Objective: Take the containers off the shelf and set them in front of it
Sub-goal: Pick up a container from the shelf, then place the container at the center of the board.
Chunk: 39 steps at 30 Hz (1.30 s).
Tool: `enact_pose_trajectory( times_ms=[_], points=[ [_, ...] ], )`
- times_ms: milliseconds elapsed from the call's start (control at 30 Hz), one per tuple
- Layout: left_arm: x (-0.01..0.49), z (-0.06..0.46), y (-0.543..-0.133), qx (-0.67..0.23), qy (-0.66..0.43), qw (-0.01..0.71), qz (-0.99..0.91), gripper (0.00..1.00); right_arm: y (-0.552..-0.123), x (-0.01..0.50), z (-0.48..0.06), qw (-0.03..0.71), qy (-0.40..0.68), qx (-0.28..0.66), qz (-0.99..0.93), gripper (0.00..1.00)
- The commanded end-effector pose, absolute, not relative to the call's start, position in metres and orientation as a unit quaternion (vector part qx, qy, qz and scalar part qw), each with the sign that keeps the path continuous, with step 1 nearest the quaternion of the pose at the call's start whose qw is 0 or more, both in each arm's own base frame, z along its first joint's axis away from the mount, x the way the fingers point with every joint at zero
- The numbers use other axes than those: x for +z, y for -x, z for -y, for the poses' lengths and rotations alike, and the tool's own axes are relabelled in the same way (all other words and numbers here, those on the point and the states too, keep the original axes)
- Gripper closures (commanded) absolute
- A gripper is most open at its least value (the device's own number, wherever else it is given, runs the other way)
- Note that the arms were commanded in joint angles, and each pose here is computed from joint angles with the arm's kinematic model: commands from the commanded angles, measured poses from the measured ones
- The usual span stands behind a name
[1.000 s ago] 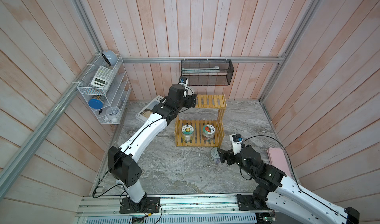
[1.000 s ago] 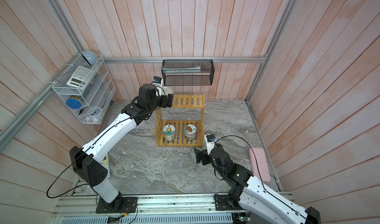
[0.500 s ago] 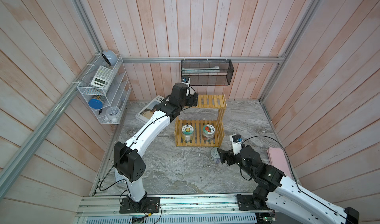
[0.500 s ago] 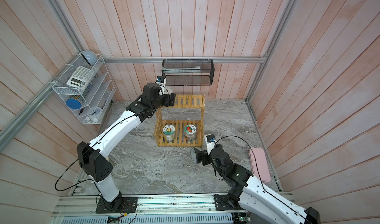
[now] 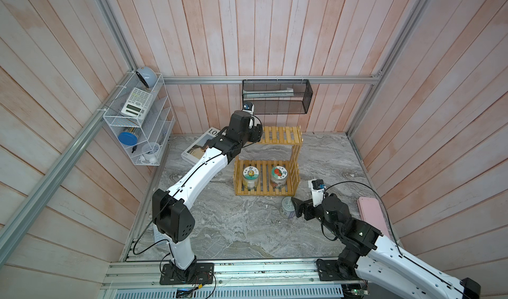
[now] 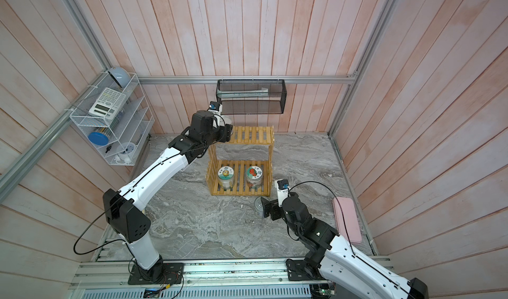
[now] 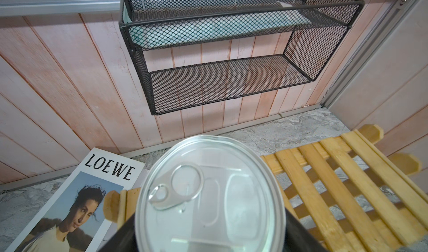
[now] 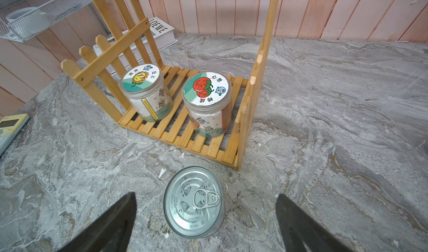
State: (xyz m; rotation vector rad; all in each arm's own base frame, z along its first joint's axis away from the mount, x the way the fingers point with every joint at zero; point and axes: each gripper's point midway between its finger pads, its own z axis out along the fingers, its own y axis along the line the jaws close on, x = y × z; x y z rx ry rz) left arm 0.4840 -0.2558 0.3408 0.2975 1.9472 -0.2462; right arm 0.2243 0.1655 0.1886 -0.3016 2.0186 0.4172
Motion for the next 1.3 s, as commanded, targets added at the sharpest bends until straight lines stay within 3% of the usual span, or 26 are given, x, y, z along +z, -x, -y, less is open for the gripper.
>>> enact_pose_trajectory(
  times_ms=[0,367,600,967,1267],
  points=[
    [0.353,0.256,-0.483,-0.111,-0.126,0.556,-0.814,0.31,-0.225,0.182,-0.159,0.503,0.117,0.163,-0.84,0.02],
    [0.396,0.256,-0.446,-0.146,-0.143,0.598,-0.775,0.29,-0.227,0.19,-0.154,0.507,0.116,0.158,-0.839,0.02],
    [0.399,0.258,-0.397,-0.169,-0.172,0.604,-0.759,0.28,-0.227,0.195,-0.144,0.502,0.109,0.157,-0.843,0.02],
    [0.333,0.26,-0.322,-0.187,-0.202,0.58,-0.766,0.28,-0.228,0.192,-0.142,0.488,0.099,0.176,-0.849,0.02],
    [0.26,0.267,-0.288,-0.189,-0.222,0.558,-0.777,0.28,-0.227,0.189,-0.143,0.482,0.093,0.185,-0.851,0.02]
  ],
)
